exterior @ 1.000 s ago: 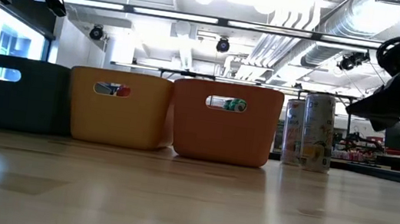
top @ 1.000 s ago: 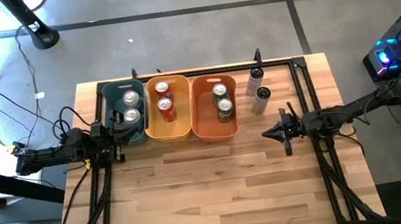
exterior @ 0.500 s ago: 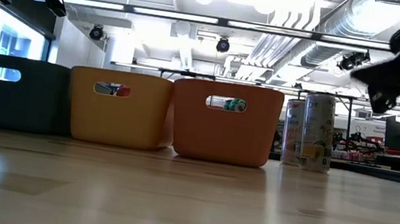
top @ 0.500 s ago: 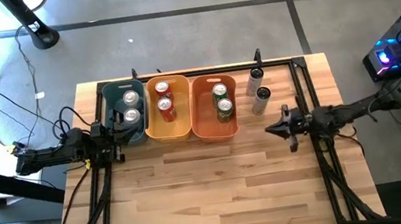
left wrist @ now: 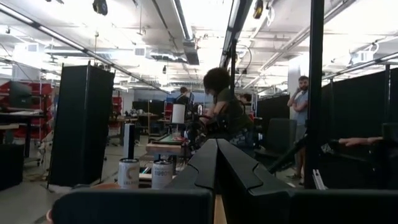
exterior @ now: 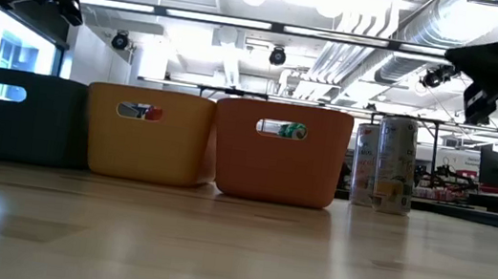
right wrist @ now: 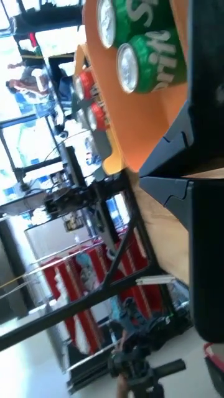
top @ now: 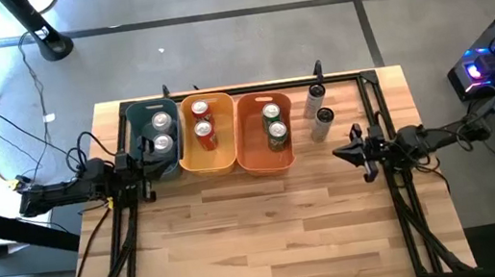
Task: Sort soda cans
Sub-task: Return to Home Position
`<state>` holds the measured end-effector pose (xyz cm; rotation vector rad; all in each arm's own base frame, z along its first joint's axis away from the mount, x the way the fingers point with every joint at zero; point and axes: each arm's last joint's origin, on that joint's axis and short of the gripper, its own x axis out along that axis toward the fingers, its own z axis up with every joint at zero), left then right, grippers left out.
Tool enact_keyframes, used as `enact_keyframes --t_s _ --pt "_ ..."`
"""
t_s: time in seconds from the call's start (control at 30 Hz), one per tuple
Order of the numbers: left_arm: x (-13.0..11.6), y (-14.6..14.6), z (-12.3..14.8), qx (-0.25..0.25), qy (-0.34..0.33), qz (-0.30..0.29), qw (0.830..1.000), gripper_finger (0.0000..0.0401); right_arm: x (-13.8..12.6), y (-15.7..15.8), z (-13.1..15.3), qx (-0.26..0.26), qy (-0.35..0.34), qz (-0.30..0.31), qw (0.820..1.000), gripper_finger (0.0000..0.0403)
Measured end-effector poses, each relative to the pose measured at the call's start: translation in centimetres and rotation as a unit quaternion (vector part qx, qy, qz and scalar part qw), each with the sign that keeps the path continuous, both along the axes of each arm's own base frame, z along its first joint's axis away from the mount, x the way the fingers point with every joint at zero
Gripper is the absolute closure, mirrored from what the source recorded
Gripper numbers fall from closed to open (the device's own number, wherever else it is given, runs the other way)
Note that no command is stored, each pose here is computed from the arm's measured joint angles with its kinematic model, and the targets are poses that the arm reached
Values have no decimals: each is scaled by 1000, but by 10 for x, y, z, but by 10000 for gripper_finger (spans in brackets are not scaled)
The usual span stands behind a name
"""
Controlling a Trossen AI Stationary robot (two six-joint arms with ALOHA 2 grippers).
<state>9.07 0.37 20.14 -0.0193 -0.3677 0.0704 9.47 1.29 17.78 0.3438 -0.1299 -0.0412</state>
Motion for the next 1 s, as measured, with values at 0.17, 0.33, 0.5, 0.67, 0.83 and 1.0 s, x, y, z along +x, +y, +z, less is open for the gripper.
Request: enact_keyframes --t_s 0.17,0.33,0.5,0.67,0.83,1.0 --pt "0 0 -1 0 4 0 1000 400 1 -2 -3 -3 14 -10 1000 402" --pt "0 0 -1 0 5 0 1000 400 1 -2 -3 -4 18 -12 1000 402" --pt "1 0 -2 0 9 0 1000 400 1 -2 -3 -4 18 -12 1000 402" --pt "1 0 -3 0 14 -3 1000 400 1 -2 -4 -4 18 -12 1000 402" --pt "1 -1 -3 0 15 -3 1000 400 1 -2 -4 -4 18 -12 1000 402" --pt "1 -1 -3 0 15 -3 1000 400 1 -2 -3 -4 18 -12 1000 402"
